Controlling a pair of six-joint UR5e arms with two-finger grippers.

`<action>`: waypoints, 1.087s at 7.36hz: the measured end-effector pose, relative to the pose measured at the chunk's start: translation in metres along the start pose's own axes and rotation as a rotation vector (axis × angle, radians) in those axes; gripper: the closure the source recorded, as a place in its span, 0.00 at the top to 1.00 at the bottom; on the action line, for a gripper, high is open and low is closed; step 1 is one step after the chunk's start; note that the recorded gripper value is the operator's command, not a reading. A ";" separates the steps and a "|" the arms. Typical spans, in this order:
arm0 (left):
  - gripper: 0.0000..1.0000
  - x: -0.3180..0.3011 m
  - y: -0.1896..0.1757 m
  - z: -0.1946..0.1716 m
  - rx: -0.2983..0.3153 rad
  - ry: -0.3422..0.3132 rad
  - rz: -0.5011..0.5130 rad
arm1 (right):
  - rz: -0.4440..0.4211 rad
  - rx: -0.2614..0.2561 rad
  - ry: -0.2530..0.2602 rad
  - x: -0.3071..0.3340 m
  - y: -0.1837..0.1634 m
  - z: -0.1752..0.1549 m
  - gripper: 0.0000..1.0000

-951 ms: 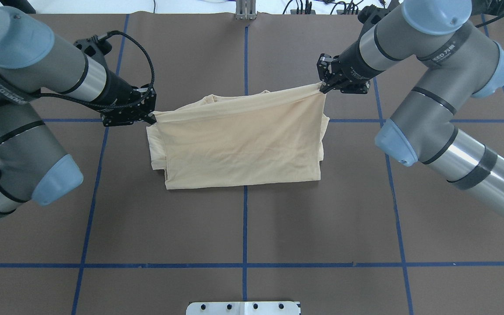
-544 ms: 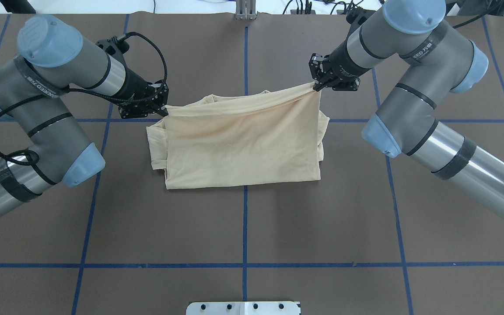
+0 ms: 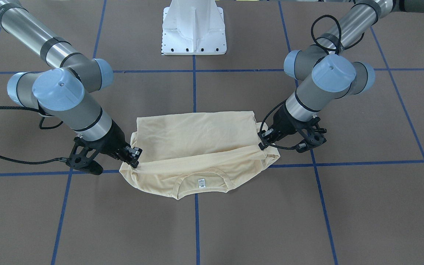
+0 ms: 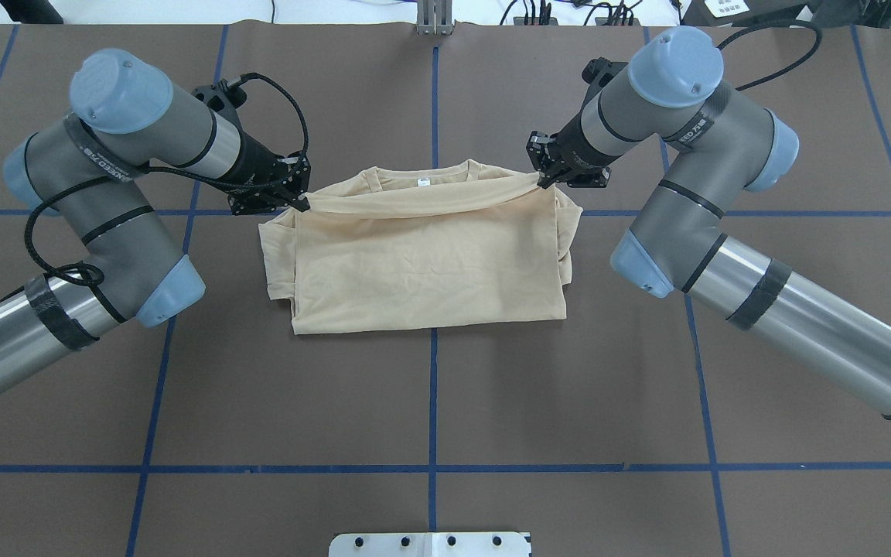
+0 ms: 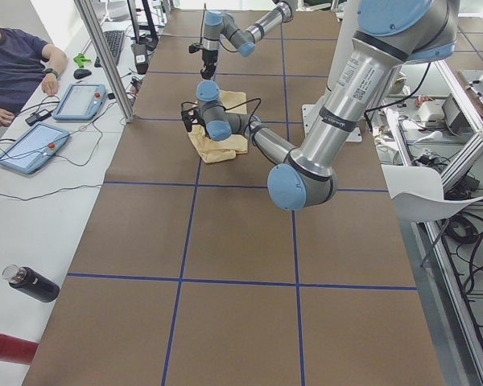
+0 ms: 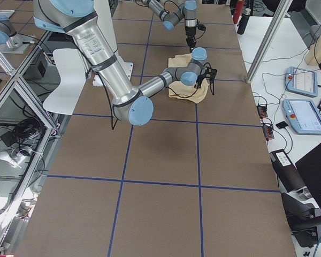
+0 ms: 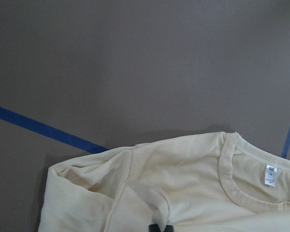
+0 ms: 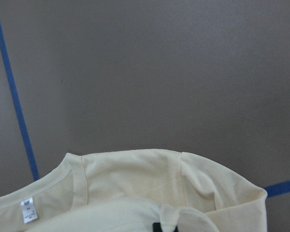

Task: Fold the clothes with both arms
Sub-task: 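Lower the hem onto the collar edge and open both grippers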

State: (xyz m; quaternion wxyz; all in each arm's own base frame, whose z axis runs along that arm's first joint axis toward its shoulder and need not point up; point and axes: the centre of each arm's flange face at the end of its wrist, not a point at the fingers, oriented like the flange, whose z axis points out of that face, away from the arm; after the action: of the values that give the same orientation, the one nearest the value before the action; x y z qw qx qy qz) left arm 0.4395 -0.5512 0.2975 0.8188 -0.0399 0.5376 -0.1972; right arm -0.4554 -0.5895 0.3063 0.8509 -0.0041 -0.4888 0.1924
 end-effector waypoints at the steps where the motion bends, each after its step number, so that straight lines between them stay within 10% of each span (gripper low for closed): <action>1: 0.00 0.006 0.006 0.007 -0.008 -0.002 -0.001 | -0.001 0.000 0.005 -0.002 0.000 0.005 0.00; 8: 0.00 -0.024 -0.035 0.044 0.094 -0.093 -0.006 | 0.000 0.020 0.020 0.010 -0.013 0.007 0.00</action>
State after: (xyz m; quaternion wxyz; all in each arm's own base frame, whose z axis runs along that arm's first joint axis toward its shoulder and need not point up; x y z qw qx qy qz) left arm 0.4606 -0.5810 0.3463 0.8433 -0.0119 0.4891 -0.2225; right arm -0.4522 -0.5993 0.3207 0.8558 0.0023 -0.4783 0.1972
